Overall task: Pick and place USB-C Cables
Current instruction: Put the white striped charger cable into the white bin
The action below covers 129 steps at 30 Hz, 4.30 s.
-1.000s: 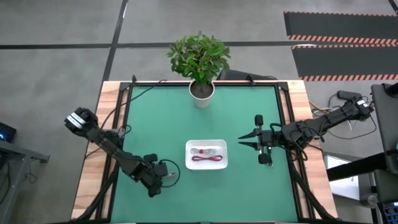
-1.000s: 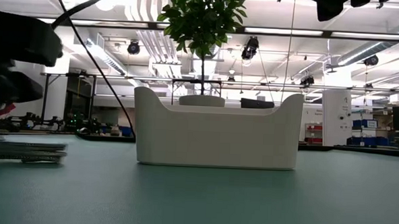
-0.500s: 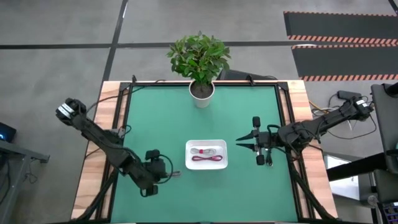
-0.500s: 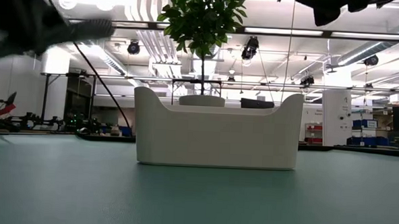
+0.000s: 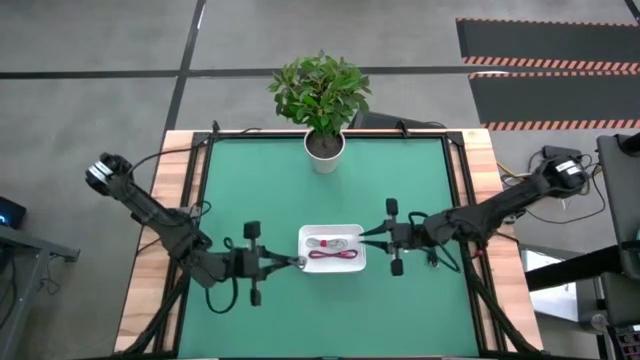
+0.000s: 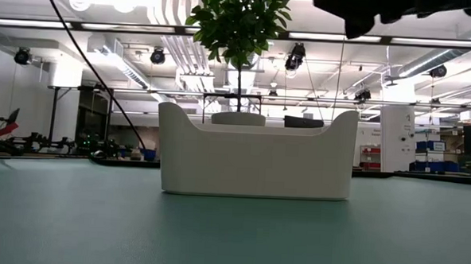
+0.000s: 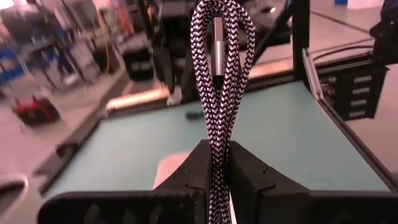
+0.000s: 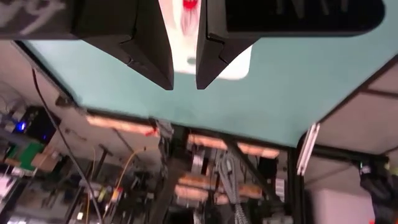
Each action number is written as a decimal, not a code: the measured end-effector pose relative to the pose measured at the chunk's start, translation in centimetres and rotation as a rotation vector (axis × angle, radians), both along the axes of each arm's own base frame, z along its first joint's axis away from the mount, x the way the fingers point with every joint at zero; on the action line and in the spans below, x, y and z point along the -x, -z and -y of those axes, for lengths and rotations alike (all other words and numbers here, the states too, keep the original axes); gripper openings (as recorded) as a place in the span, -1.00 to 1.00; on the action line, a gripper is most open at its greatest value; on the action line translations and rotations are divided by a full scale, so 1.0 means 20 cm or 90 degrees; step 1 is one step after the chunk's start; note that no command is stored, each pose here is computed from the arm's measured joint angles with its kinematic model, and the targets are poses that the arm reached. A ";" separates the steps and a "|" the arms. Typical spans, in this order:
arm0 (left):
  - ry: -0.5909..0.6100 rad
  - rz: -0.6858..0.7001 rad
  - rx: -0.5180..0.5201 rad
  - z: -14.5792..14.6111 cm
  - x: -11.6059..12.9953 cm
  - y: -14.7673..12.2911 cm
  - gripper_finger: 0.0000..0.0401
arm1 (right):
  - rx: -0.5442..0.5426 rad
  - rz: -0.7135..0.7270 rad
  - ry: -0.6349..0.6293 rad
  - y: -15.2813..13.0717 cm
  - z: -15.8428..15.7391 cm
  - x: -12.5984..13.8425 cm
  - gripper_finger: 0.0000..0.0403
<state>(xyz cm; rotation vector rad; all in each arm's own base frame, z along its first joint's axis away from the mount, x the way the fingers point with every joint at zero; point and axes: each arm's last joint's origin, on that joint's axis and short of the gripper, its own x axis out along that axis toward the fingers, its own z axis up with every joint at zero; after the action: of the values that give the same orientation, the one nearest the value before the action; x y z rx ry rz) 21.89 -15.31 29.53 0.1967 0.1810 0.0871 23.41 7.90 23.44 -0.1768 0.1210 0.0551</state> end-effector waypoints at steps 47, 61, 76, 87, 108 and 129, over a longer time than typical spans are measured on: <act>-0.069 0.185 -0.023 -0.11 -0.43 0.16 -0.92 | 0.002 0.256 -0.039 -0.10 -0.10 -0.38 0.03; -0.075 0.177 -0.028 -0.13 -0.43 0.18 -0.86 | 0.013 0.248 -0.035 -0.09 -0.10 -0.42 -0.64; -0.023 0.169 -0.004 -0.13 -0.42 0.21 -0.55 | 0.022 0.234 -0.039 -0.10 -0.11 -0.43 -0.86; -0.043 0.023 -0.081 -0.20 -0.26 0.14 0.21 | 0.049 0.002 -0.018 -0.34 -0.14 -0.54 -0.86; -0.097 -0.037 -0.006 -0.38 0.11 0.09 0.29 | -0.014 -0.565 0.076 -0.44 -0.03 -0.88 -0.86; -0.109 -0.004 0.056 -0.42 0.18 0.08 0.29 | -0.009 -0.720 0.081 -0.08 0.00 -1.07 -0.86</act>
<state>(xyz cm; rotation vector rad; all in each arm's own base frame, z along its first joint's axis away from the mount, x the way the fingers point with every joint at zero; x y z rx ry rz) 18.34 -7.00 28.00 0.0935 0.2078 0.2489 44.72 7.86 25.09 -0.1060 1.2576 0.0239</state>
